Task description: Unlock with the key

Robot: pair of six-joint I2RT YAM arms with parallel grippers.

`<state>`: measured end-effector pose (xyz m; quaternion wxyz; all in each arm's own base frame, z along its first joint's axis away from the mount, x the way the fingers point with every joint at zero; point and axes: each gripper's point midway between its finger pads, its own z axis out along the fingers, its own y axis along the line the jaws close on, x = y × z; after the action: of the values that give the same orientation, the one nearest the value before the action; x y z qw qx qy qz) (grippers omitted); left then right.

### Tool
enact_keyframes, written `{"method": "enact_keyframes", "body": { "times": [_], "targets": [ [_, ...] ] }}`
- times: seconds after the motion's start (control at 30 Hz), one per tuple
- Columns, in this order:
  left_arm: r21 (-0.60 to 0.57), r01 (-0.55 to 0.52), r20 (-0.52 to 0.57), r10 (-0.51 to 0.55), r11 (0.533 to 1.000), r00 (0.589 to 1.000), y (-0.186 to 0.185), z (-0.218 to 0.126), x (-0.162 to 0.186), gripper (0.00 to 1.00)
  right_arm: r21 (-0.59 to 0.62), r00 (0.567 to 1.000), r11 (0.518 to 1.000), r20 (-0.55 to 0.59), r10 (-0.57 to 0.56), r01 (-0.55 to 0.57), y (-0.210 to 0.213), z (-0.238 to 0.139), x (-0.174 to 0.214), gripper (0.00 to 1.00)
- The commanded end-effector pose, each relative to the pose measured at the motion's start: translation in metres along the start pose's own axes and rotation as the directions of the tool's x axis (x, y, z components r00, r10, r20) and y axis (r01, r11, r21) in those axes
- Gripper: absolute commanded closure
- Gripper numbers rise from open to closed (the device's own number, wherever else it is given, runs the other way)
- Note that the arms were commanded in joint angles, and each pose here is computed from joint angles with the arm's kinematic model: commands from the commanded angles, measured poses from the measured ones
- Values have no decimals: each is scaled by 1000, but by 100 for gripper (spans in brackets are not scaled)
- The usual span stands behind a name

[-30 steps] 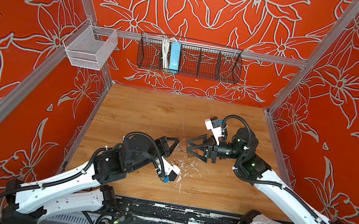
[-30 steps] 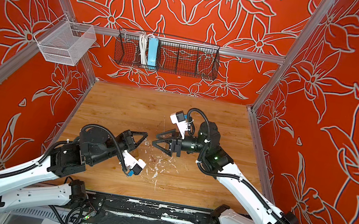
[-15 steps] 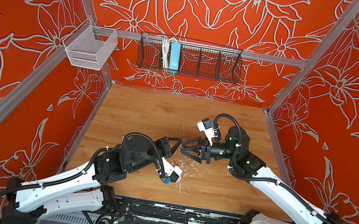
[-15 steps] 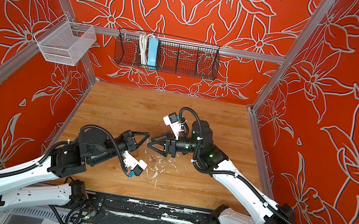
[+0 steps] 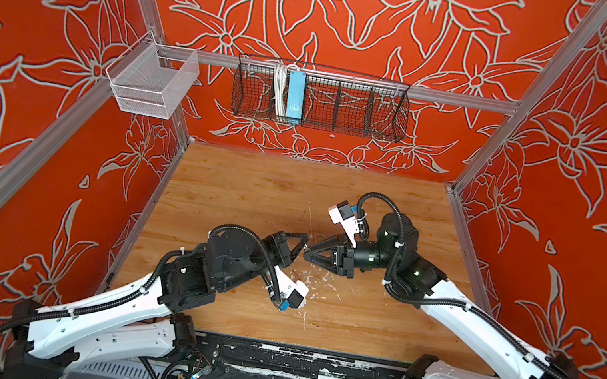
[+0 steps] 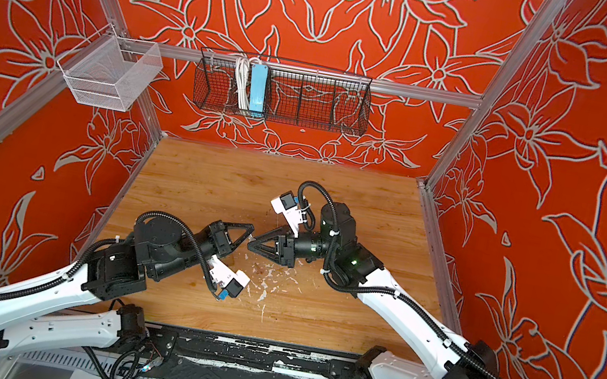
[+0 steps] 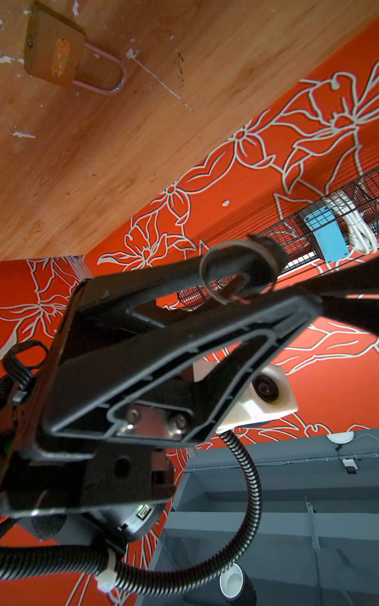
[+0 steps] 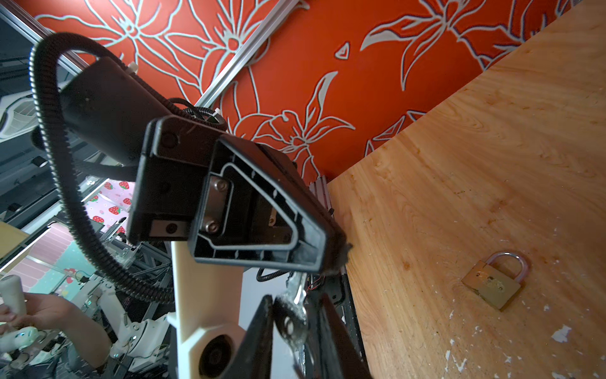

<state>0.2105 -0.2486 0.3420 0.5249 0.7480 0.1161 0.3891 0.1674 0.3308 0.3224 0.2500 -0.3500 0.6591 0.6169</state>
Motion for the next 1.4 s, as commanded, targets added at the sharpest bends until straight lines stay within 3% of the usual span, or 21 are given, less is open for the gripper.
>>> {"method": "enact_keyframes", "body": {
  "times": [0.0,0.3,0.43,0.47,0.5,0.73,0.87,0.93,0.97,1.0,1.03,1.07,1.1,1.13,1.17,1.2,1.23,1.27,1.33,1.37],
  "targets": [
    [-38,-332,-19,332,942,943,12,-2,2,100,-23,1000,1000,3,-16,16,11,0,-7,82],
    [-37,-332,-15,332,943,943,10,-3,1,100,-16,1000,1000,-1,-6,6,8,2,-6,100],
    [-47,-313,-12,313,949,950,11,-4,0,100,-13,1000,1000,0,-6,6,7,2,-6,100],
    [-48,-302,-12,302,952,953,11,-4,0,88,-10,1000,1000,-1,-5,5,6,2,-5,100],
    [-49,-290,-12,290,956,957,11,-4,0,1,-8,1000,1000,-1,-5,5,5,2,-5,100],
    [-31,-108,-9,107,994,994,-11,-19,-4,3,156,999,988,50,-20,12,-24,-11,-8,100],
    [-6,159,-2,-159,987,987,-33,-33,-10,3,283,983,957,186,9,-62,-68,-46,-24,100],
    [-34,354,10,-354,935,935,-35,-38,-12,3,366,961,920,273,39,-141,-100,-71,-26,100],
    [-97,518,22,-519,850,855,-26,-40,-8,3,439,952,881,305,40,-177,-119,-85,-21,100],
    [-157,672,42,-675,724,737,-15,-42,1,3,522,947,829,320,29,-202,-137,-99,-14,100],
    [-204,828,66,-836,523,545,-2,-47,17,3,622,946,752,323,5,-217,-156,-115,-2,100],
    [-245,935,62,-958,256,279,4,-50,38,3,709,951,672,309,-22,-215,-172,-130,12,100],
    [-296,953,27,-997,65,76,0,-49,56,3,760,954,613,298,-37,-214,-183,-142,24,100],
    [-326,942,-18,-996,-80,-91,-8,-45,67,3,799,955,561,292,-50,-215,-191,-153,36,100],
    [-297,938,-90,-973,-177,-212,-23,-35,62,3,814,953,536,299,-54,-225,-194,-160,46,100],
    [-262,929,-139,-942,-261,-304,-33,-25,52,3,814,951,533,306,-53,-232,-194,-163,53,100],
    [-268,889,-160,-893,-371,-421,-44,-13,45,3,813,949,536,308,-63,-228,-191,-165,59,100],
    [-308,817,-153,-822,-487,-548,-54,-2,42,2,815,948,532,312,-69,-230,-189,-167,65,100],
    [-359,645,-127,-649,-674,-750,-72,15,36,3,834,951,506,298,-78,-220,-188,-173,77,100],
    [-370,552,-118,-552,-747,-826,-81,25,31,3,847,955,487,285,-80,-213,-188,-178,85,100]
  ]
}}
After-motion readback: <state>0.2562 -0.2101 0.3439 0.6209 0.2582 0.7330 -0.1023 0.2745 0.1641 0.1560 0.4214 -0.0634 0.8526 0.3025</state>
